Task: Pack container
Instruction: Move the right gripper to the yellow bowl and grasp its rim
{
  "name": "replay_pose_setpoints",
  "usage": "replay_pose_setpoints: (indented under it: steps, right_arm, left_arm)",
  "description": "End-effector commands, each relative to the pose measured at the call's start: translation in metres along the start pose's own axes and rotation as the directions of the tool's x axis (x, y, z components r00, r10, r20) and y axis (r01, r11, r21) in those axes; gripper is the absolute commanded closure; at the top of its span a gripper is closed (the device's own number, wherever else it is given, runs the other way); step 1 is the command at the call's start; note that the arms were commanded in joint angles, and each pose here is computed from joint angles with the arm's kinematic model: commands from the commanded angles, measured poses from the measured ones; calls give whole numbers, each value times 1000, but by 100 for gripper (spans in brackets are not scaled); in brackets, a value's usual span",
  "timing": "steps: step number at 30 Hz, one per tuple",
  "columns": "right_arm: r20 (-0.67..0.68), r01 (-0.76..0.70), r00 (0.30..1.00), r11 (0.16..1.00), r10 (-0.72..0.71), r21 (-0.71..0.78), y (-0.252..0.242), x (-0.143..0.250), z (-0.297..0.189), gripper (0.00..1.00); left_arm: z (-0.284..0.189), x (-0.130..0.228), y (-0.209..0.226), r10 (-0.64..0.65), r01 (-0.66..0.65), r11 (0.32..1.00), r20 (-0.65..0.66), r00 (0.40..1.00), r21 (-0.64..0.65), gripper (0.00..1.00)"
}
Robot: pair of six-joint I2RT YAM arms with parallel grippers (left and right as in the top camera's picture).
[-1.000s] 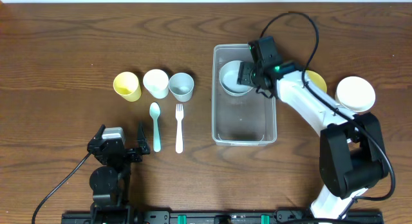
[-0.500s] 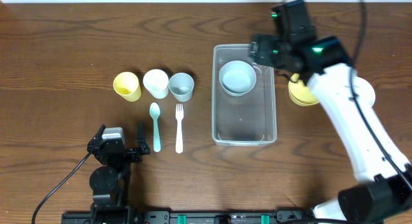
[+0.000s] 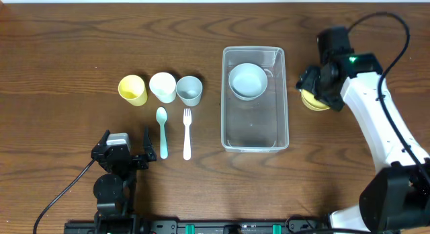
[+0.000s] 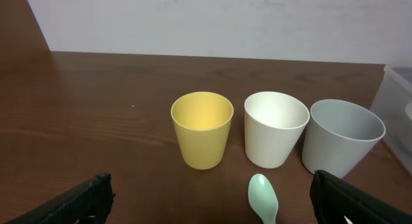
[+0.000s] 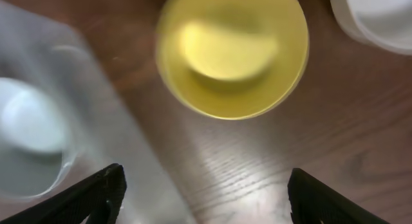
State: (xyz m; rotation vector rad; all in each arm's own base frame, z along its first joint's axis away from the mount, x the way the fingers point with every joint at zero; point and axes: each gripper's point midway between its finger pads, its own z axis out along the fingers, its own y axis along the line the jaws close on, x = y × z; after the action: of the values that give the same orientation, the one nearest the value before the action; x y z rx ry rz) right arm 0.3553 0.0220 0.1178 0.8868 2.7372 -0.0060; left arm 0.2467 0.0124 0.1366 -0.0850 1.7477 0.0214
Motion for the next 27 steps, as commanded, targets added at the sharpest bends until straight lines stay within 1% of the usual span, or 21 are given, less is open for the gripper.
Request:
replay_pose_setpoints:
  steps: [1, 5, 8, 15, 20, 24, 27]
  right_arm:
    - [-20, -118, 993, 991, 119, 59, -23, 8, 26, 18]
    - [-17, -158, 987, 985, 159, 65, -33, 12, 43, 19]
    - [1, -178, 984, 981, 179, 81, -40, 7, 45, 20]
    - [58, -301, 953, 946, 296, 122, -63, -9, 46, 24]
    - [84, -338, 940, 937, 331, 93, -64, -14, 54, 26]
    - [102, -349, 934, 935, 342, 62, -62, -13, 67, 29]
    - [107, -350, 933, 936, 345, 42, -62, -10, 76, 34]
  left_arm:
    - [1, 16, 5, -1, 0, 1000, -49, 999, -27, 2]
    - [1, 16, 5, -1, 0, 1000, -49, 999, -27, 2]
    - [1, 16, 5, -1, 0, 1000, -49, 999, -27, 2]
    - [1, 16, 5, -1, 0, 1000, -49, 999, -27, 2]
    - [1, 16, 5, -1, 0, 1000, -49, 999, -27, 2]
    - [1, 16, 5, -1, 0, 1000, -49, 999, -27, 2]
    - [1, 16, 5, -1, 0, 1000, -49, 999, -27, 2]
